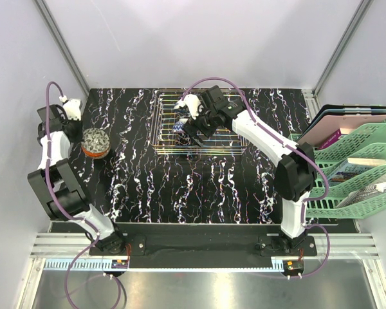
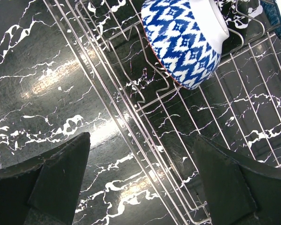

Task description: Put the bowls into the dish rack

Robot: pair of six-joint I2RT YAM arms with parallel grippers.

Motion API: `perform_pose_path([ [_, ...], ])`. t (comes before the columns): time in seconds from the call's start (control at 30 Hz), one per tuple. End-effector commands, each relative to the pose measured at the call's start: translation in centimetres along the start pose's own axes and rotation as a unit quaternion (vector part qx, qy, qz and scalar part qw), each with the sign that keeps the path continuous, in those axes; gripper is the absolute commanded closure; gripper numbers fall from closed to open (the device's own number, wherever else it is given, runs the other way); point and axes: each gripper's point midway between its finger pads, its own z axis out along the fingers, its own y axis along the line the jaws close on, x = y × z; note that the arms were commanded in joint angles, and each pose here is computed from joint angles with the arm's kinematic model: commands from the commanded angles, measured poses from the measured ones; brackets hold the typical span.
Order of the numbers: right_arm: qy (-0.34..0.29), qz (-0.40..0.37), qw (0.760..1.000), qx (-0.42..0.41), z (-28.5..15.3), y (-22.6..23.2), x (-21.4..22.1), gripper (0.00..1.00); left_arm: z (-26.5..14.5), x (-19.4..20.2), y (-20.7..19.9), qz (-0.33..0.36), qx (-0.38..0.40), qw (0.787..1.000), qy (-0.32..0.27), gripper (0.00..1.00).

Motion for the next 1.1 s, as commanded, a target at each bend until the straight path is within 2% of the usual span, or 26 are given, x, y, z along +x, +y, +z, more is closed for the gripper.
perform_pose_path([
  [0.0, -0.052, -0.013, 0.999, 0.004, -2.7, 0.6, -2.9, 0.02, -1.2, -0.9, 0.3, 0.006, -0.016, 1.0, -0.021, 1.0],
  [0.07, -0.05, -0.014, 0.999, 0.004, -2.7, 0.6, -2.8, 0.02, -1.0, -0.5, 0.3, 0.006, -0.017, 1.0, -0.016, 1.0],
  [0.17, -0.051, -0.015, 0.999, 0.004, -2.7, 0.7, -2.9, 0.02, -0.7, -0.1, 0.4, 0.006, -0.017, 1.0, -0.011, 0.92],
  [0.23, -0.051, -0.015, 0.999, 0.004, -2.7, 0.7, -2.8, 0.02, -0.7, 0.0, 0.6, 0.004, -0.019, 1.0, -0.009, 0.91],
  [0.37, -0.05, -0.015, 0.999, 0.004, -2.7, 0.7, -2.8, 0.02, -0.5, -0.1, 0.7, 0.003, -0.019, 1.0, -0.01, 0.81],
  [0.4, -0.049, -0.016, 0.999, 0.005, -2.6, 0.6, -2.7, 0.02, -0.6, -0.1, 0.7, 0.002, -0.02, 1.0, -0.009, 0.74],
  [0.6, -0.049, -0.016, 0.999, 0.004, -2.5, 0.7, -2.8, 0.02, -0.4, 0.1, 0.7, 0.002, -0.021, 1.0, -0.007, 0.65],
  [0.9, -0.046, -0.019, 0.999, 0.002, -2.2, 0.9, -2.7, 0.02, 1.1, 1.6, 0.2, -0.005, 0.002, 1.0, 0.015, 0.62],
  [1.07, -0.046, -0.02, 0.999, 0.002, -2.2, 1.0, -2.7, 0.02, 2.1, 2.1, -0.1, -0.013, 0.017, 0.999, 0.027, 0.67],
])
